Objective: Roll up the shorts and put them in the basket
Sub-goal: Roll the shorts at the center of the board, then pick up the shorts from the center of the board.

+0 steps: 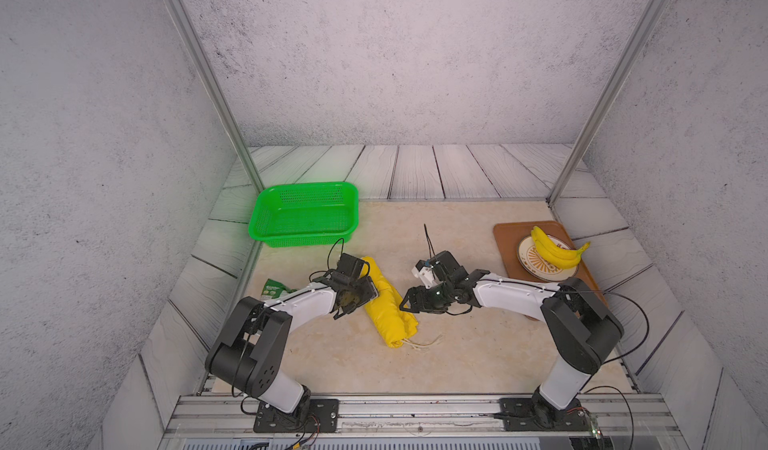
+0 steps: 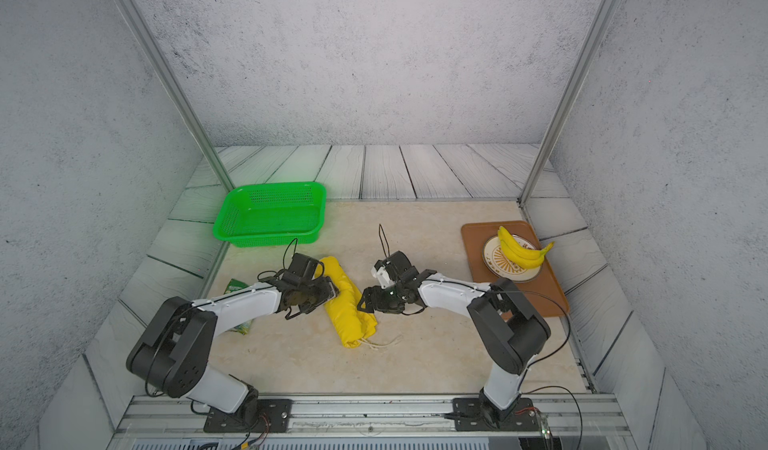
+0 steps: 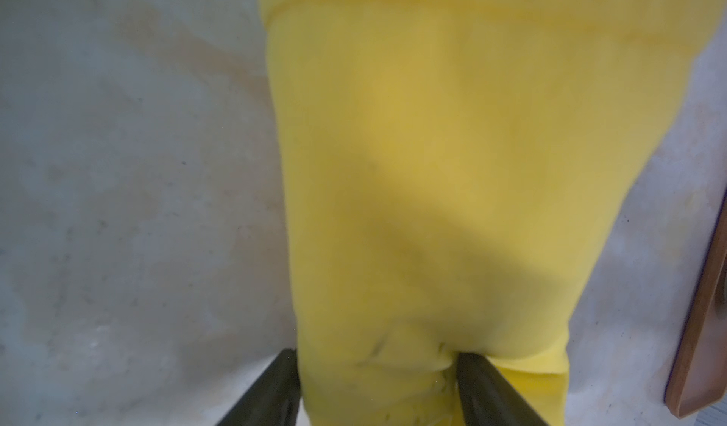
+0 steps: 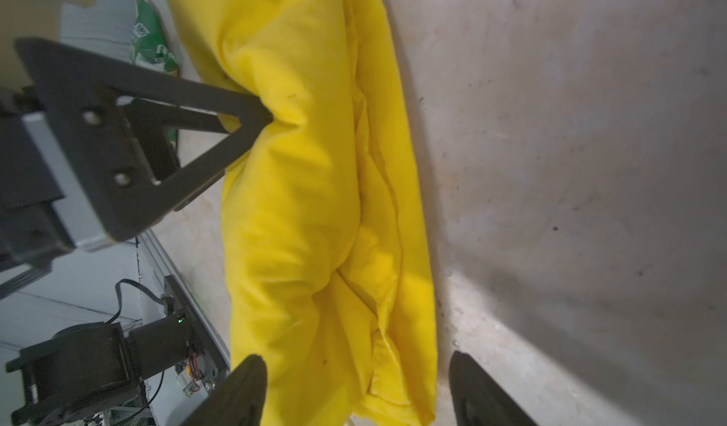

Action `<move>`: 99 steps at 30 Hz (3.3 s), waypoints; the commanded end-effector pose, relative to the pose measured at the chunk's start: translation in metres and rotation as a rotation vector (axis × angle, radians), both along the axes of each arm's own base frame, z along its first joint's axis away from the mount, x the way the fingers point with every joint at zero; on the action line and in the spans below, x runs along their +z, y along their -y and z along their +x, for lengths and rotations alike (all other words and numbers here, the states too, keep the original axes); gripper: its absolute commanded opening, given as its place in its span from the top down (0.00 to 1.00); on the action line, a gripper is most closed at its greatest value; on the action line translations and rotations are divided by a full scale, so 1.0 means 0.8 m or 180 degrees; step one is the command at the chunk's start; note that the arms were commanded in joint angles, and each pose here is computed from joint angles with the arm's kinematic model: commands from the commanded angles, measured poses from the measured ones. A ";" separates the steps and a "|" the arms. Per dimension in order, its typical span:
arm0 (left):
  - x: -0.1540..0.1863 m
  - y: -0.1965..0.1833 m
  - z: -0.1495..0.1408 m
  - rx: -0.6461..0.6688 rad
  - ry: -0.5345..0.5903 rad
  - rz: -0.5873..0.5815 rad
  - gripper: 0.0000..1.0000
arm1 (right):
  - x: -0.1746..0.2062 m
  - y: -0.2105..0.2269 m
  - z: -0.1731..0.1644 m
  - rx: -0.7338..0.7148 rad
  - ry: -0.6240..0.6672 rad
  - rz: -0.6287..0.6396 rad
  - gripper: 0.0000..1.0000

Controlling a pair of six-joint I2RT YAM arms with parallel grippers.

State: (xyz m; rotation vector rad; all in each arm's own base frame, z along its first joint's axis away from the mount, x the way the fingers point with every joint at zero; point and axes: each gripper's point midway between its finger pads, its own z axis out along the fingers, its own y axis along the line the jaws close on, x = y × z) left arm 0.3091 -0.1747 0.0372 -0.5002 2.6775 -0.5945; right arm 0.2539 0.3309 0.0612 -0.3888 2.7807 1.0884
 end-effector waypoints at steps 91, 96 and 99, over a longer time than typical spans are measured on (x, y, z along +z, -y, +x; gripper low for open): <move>0.336 0.006 0.038 -0.0539 0.2208 -0.1399 1.00 | 0.170 0.005 -0.052 0.0604 0.0536 0.1575 0.47; 0.386 -0.025 0.083 -0.0255 0.2407 -0.1349 1.00 | 0.163 0.048 -0.074 0.0363 0.0750 0.1220 0.47; 0.410 -0.048 0.117 -0.0038 0.2529 -0.1237 1.00 | 0.161 0.069 -0.088 0.0232 0.0868 0.1141 0.45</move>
